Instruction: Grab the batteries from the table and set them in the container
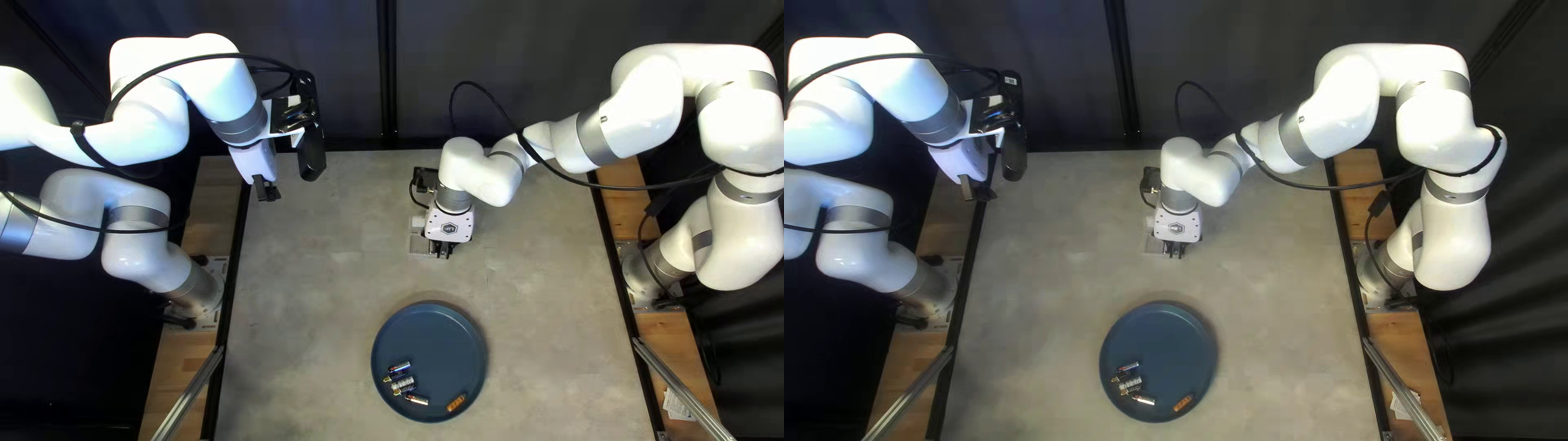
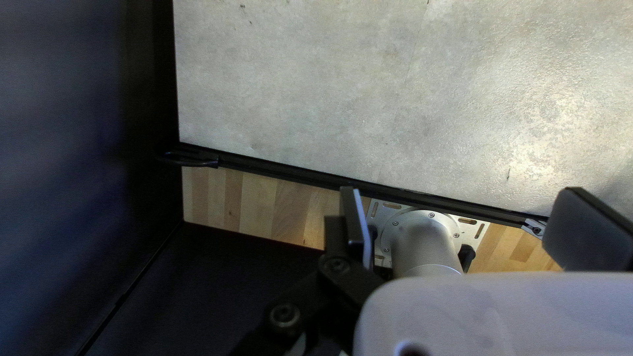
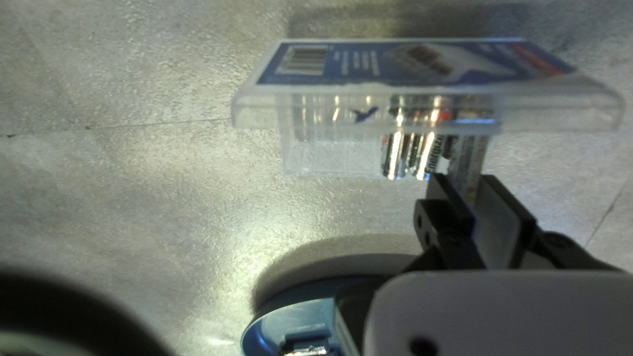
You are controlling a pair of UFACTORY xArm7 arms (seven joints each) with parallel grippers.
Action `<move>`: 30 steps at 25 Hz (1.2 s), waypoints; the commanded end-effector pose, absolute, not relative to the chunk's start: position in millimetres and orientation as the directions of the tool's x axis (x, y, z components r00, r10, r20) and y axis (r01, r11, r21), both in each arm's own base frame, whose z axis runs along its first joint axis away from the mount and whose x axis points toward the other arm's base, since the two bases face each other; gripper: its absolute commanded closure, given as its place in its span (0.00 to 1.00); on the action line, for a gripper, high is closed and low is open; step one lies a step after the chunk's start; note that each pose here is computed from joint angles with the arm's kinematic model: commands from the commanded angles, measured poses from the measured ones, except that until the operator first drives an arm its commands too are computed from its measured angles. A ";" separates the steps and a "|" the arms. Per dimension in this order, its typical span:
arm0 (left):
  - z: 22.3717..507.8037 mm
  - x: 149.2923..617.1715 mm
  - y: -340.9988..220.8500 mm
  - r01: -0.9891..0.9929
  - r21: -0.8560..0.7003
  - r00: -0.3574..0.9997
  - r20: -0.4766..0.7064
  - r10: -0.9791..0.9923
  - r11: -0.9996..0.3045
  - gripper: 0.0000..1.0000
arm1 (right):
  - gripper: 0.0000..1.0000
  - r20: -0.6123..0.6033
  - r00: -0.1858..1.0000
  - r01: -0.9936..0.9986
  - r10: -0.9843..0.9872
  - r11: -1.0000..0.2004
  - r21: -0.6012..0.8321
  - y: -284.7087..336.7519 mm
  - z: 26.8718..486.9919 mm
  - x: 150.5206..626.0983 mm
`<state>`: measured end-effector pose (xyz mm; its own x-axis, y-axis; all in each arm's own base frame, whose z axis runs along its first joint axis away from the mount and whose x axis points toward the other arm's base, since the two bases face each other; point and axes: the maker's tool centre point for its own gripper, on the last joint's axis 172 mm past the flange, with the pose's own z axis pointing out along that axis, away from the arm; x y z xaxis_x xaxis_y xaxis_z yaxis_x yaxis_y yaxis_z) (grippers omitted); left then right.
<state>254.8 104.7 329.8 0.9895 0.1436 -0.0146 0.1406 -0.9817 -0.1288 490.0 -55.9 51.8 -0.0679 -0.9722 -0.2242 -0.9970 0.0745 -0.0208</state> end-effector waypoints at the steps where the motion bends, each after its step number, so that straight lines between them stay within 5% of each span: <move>1: 329.8 254.8 104.7 0.141 -0.129 0.990 -0.015 0.144 -0.982 0.00 | 0.28 -0.201 -0.062 -0.998 -0.978 0.066 -0.015 -56.3 52.7 488.9; 3: 329.8 254.8 104.7 0.141 -0.129 0.990 -0.015 0.144 -0.982 0.00 | 0.00 -0.188 -0.062 -0.998 -0.980 0.065 -0.010 -55.7 53.1 488.3; 18: 329.8 254.8 104.7 0.141 -0.129 0.990 -0.015 0.144 -0.982 0.00 | 0.03 -0.176 -0.036 -0.998 -0.984 0.044 -0.044 -20.9 63.7 504.1; 27: 329.8 254.8 104.7 0.141 -0.129 0.990 -0.015 0.144 -0.982 0.00 | 0.00 0.002 0.242 -0.970 -0.970 -0.242 -0.027 -6.1 75.2 503.1; 30: 329.8 254.8 104.7 0.141 -0.129 0.990 -0.015 0.144 -0.982 0.00 | 0.00 0.002 0.242 -0.970 -0.970 -0.242 -0.027 -6.1 75.2 503.1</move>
